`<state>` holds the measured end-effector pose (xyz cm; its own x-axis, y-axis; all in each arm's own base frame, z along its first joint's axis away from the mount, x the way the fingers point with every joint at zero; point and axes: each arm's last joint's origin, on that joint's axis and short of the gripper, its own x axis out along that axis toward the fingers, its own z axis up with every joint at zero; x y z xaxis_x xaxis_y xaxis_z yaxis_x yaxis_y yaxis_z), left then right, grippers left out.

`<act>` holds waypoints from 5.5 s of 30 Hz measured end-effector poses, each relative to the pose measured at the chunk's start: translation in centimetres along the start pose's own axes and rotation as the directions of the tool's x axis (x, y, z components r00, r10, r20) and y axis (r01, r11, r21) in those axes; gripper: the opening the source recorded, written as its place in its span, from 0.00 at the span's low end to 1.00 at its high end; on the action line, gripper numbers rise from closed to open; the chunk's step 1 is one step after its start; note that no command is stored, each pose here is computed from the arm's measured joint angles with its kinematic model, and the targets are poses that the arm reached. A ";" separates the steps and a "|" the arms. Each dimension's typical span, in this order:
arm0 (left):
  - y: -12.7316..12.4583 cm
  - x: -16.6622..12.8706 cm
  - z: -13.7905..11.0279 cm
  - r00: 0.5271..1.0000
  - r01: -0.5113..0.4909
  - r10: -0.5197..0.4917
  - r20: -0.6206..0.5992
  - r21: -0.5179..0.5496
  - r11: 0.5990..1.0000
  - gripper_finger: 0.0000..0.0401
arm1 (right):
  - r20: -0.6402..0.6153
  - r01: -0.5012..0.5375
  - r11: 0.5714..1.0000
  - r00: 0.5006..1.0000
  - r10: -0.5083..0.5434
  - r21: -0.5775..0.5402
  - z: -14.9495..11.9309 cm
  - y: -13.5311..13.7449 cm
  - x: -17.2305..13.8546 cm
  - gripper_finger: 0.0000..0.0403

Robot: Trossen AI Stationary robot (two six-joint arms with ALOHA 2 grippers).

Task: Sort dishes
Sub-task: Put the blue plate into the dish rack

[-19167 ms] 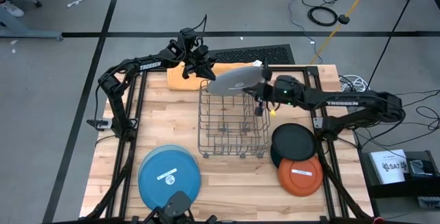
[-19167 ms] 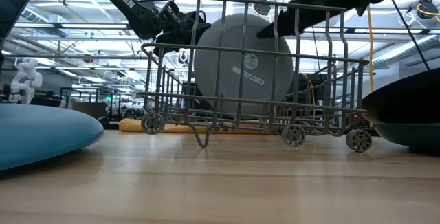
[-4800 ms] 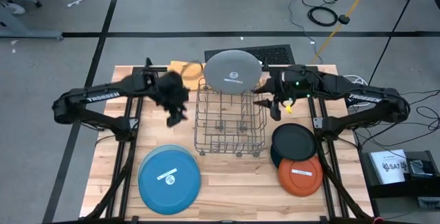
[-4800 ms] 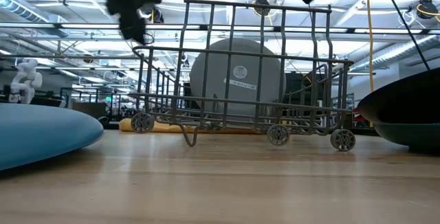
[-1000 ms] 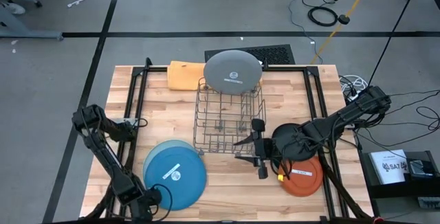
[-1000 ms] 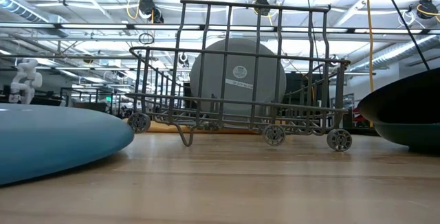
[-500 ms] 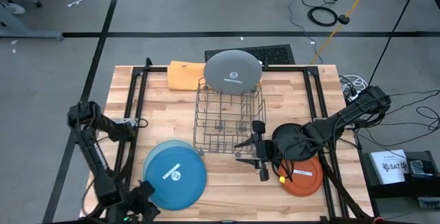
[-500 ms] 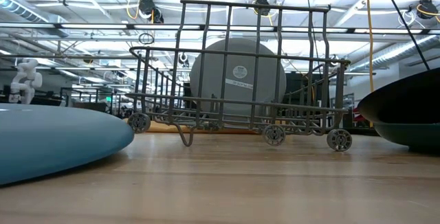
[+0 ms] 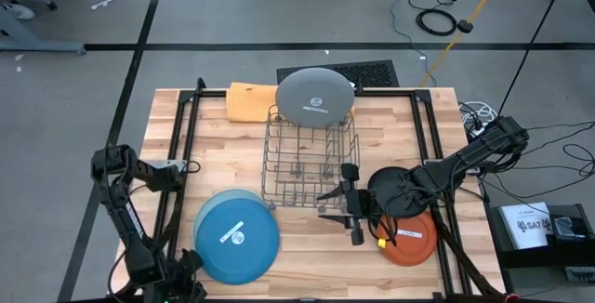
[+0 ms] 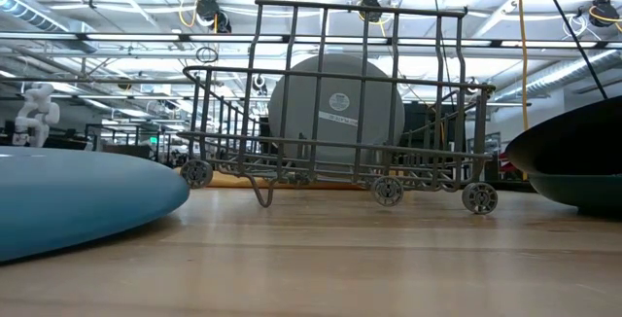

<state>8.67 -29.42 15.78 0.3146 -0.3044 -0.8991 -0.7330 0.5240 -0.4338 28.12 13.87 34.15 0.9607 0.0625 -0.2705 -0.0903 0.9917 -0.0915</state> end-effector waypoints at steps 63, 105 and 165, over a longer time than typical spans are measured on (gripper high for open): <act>0.5 1.2 2.3 0.850 0.274 -0.298 0.434 0.119 0.954 0.60 | 0.006 0.011 1.000 1.000 -0.011 0.021 0.1 -0.2 0.1 0.45; 0.4 1.3 5.3 0.766 0.178 -0.220 0.603 0.130 0.975 0.33 | 0.039 0.008 0.999 0.999 -0.010 0.035 0.4 -0.2 0.1 0.45; -0.4 0.9 8.9 0.523 0.145 -0.236 0.819 0.188 0.971 0.33 | -0.303 -0.133 0.976 0.950 0.076 -0.173 -7.5 2.9 16.7 0.45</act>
<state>14.60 -22.78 14.63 0.8318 0.3685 -0.4151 -0.5531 0.6143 -0.5629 41.97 16.99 22.17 0.8260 0.1003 -0.5546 -0.2611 0.9402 -0.2187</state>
